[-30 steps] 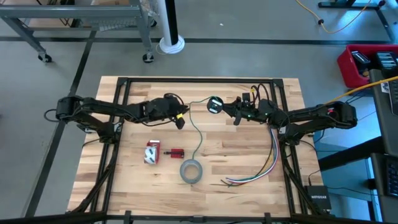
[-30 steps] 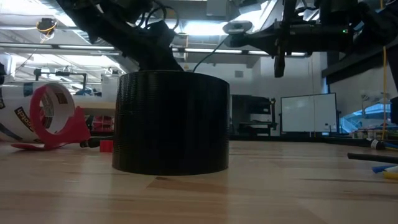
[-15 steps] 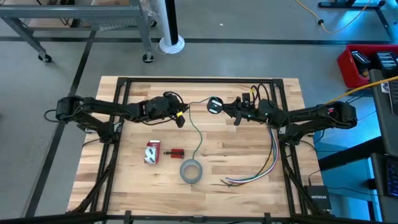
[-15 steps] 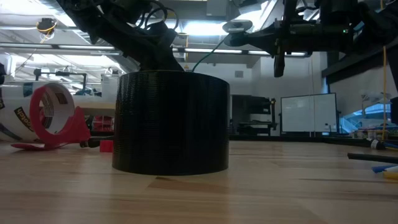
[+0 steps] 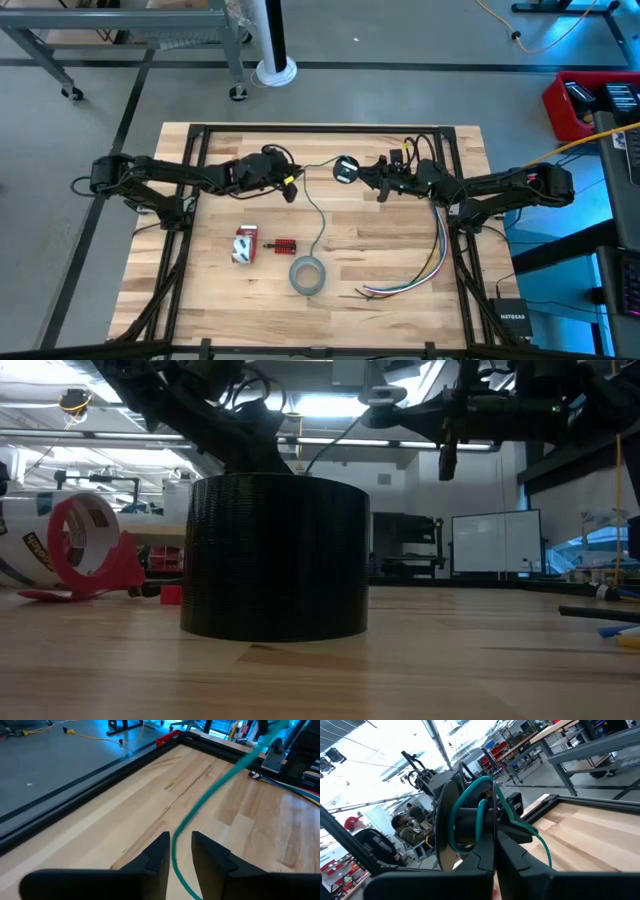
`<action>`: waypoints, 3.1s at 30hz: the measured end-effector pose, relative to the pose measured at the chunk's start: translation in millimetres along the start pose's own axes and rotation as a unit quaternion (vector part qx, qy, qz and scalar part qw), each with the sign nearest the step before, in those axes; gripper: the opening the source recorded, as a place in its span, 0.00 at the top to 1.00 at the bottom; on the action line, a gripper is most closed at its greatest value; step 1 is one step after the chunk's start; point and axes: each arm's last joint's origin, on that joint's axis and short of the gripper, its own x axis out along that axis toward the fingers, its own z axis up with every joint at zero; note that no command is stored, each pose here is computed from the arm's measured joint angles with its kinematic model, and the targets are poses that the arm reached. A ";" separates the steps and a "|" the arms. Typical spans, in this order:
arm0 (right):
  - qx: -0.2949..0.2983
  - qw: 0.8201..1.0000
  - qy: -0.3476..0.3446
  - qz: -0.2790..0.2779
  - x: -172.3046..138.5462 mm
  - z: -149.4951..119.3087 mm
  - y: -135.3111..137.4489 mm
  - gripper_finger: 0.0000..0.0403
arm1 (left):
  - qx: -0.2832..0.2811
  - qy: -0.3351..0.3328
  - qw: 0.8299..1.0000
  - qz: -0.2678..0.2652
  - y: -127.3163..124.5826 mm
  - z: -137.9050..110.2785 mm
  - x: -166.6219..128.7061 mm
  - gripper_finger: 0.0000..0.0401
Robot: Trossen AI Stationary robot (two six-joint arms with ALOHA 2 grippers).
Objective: Coil cords
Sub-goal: Coil the green wire onto the spool
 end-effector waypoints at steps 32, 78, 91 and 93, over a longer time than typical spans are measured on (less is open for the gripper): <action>0.000 1.000 -0.003 0.002 0.1 0.6 0.4 0.99 | -0.002 -0.018 1.000 -0.008 -3.0 -4.1 13.2 0.65; 0.000 1.000 -0.012 -0.009 0.0 1.3 -0.2 0.99 | -0.041 0.013 0.999 0.000 -2.5 -13.0 16.8 0.98; 0.000 1.000 -0.014 -0.008 0.0 1.6 0.2 0.99 | -0.038 0.015 0.999 -0.012 -10.2 -15.0 14.5 1.00; 0.000 1.000 -0.015 -0.007 0.0 1.7 0.2 0.99 | -0.040 0.015 0.999 -0.012 -10.2 -15.0 14.5 1.00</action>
